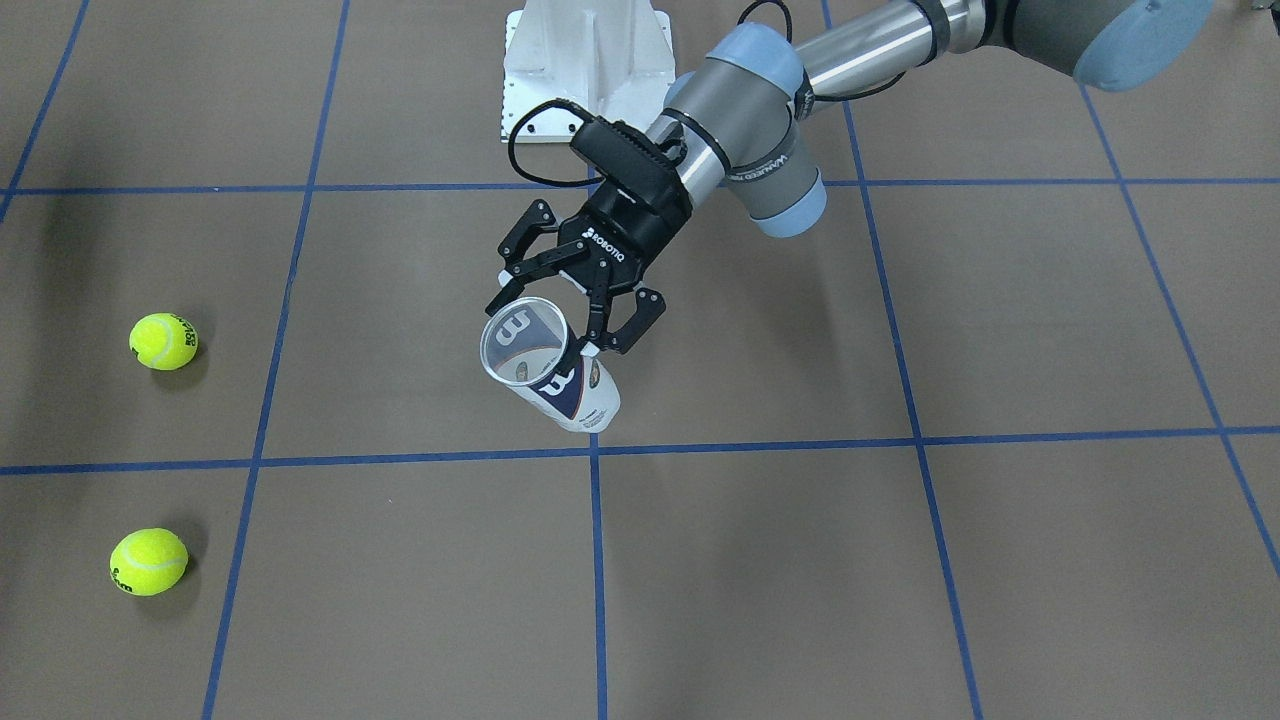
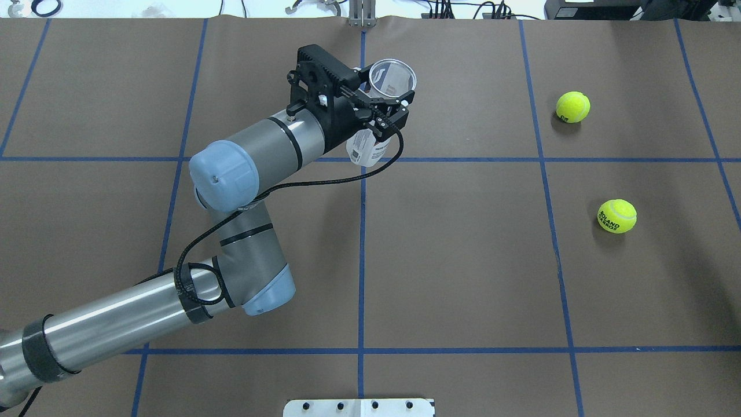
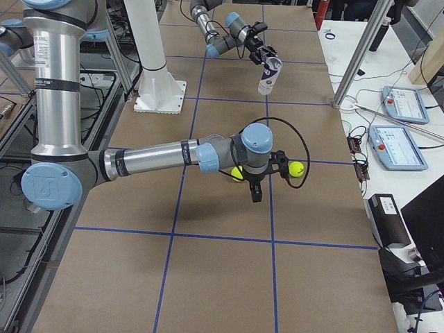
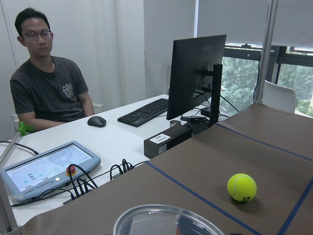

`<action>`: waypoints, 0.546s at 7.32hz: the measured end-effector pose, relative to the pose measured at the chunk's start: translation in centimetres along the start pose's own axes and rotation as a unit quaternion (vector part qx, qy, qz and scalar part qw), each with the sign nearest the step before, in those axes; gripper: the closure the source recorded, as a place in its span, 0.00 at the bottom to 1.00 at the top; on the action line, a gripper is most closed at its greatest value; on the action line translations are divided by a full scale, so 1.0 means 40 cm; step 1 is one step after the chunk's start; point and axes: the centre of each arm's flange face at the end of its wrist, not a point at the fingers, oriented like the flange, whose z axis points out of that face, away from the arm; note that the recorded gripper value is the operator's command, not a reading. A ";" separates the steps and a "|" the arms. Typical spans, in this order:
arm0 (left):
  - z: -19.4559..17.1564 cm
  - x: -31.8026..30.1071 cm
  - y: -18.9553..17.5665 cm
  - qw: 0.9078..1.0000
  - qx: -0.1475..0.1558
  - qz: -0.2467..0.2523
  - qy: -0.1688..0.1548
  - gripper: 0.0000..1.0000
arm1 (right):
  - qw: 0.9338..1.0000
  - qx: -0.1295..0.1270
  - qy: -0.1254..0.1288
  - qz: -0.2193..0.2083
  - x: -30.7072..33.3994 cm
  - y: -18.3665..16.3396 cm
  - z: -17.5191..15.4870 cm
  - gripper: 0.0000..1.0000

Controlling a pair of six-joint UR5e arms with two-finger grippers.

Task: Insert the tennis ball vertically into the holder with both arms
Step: 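Lift the tube with the left gripper and stand it upright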

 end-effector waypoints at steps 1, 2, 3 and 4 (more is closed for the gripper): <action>-0.020 -0.008 0.027 1.000 0.014 -0.012 0.005 0.19 | 1.000 0.002 -0.007 -0.009 -0.031 -0.004 -0.005 0.01; -0.032 0.003 0.053 0.999 0.025 -0.021 0.006 0.19 | 1.000 0.005 -0.013 -0.021 -0.067 -0.009 -0.003 0.00; -0.041 0.022 0.078 0.999 0.037 -0.030 0.006 0.19 | 0.999 0.014 -0.019 -0.030 -0.103 -0.014 0.004 0.01; -0.049 0.041 0.096 0.998 0.047 -0.038 0.008 0.19 | 0.999 0.023 -0.025 -0.028 -0.137 -0.018 0.016 0.01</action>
